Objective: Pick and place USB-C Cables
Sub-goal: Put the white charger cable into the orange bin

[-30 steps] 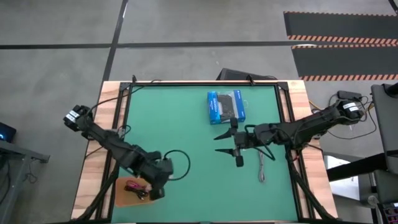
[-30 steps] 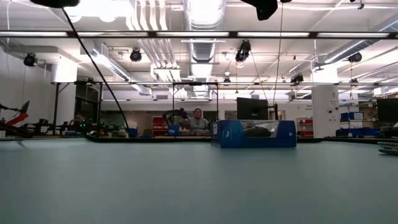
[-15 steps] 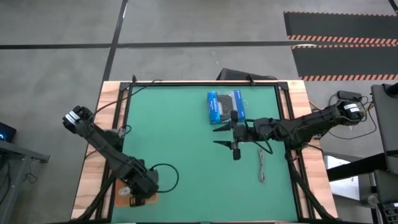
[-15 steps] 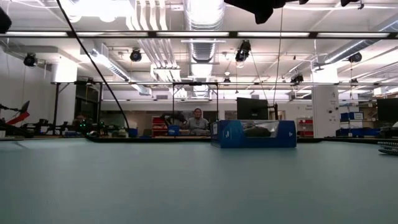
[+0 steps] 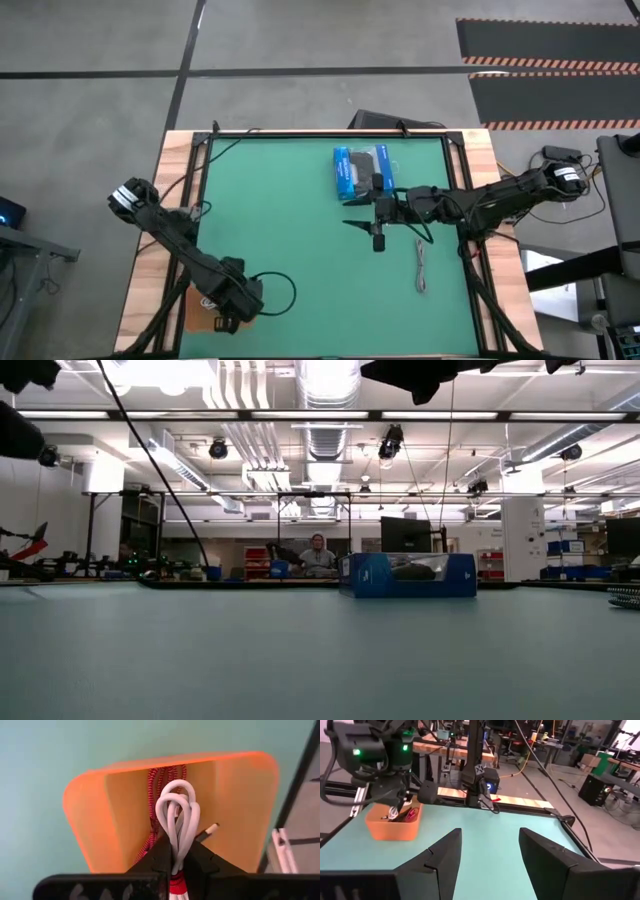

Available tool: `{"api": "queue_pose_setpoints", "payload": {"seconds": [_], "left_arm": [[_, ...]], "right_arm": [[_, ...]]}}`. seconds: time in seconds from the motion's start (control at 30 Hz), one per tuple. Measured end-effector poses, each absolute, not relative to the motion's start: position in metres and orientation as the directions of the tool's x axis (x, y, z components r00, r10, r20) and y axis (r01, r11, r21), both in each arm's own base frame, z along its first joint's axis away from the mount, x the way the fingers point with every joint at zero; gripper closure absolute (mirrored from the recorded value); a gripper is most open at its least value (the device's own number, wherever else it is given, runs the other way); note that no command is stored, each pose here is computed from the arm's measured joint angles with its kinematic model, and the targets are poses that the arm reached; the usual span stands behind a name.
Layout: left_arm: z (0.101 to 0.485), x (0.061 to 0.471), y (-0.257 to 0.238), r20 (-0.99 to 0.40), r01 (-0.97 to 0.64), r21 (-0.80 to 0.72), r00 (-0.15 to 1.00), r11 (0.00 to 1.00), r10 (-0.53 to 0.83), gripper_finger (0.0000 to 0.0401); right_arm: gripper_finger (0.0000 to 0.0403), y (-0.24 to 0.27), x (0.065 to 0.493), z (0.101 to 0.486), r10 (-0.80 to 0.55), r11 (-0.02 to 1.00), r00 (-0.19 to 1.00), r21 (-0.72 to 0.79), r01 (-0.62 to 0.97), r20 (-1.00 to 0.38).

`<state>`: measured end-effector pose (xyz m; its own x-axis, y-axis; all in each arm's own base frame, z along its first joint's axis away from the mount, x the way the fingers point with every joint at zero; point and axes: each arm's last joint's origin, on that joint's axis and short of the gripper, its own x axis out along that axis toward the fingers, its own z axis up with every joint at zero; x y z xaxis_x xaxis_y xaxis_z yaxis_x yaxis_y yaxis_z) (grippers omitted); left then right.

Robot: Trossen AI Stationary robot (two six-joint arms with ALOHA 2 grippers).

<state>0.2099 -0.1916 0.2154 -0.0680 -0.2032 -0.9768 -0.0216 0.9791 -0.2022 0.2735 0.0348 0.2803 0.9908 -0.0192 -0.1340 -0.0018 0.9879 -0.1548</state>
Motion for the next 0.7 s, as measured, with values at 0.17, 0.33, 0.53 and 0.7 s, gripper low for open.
{"api": "queue_pose_setpoints", "payload": {"seconds": [0.17, 0.33, 0.53, 0.7], "left_arm": [[0.203, 0.212, -0.193, -0.98, 0.001, -0.17, -0.103, 0.985, -0.169, 0.039], [0.196, 0.213, -0.194, -0.981, 0.022, -0.152, -0.121, 0.988, -0.149, 0.039], [0.189, 0.21, -0.192, -0.982, 0.018, -0.131, -0.14, 0.991, -0.127, 0.039], [0.184, 0.209, -0.189, -0.984, 0.016, -0.11, -0.141, 0.994, -0.107, 0.0377]], "right_arm": [[0.0213, 0.035, 0.274, 0.28, -0.018, 0.988, 0.991, -0.153, -0.002, -0.135], [0.0213, 0.035, 0.274, 0.28, -0.019, 0.988, 0.991, -0.153, -0.002, -0.135], [0.0213, 0.035, 0.273, 0.28, -0.019, 0.988, 0.99, -0.154, -0.003, -0.138], [0.0213, 0.035, 0.273, 0.28, -0.019, 0.988, 0.99, -0.153, -0.003, -0.139]]}}
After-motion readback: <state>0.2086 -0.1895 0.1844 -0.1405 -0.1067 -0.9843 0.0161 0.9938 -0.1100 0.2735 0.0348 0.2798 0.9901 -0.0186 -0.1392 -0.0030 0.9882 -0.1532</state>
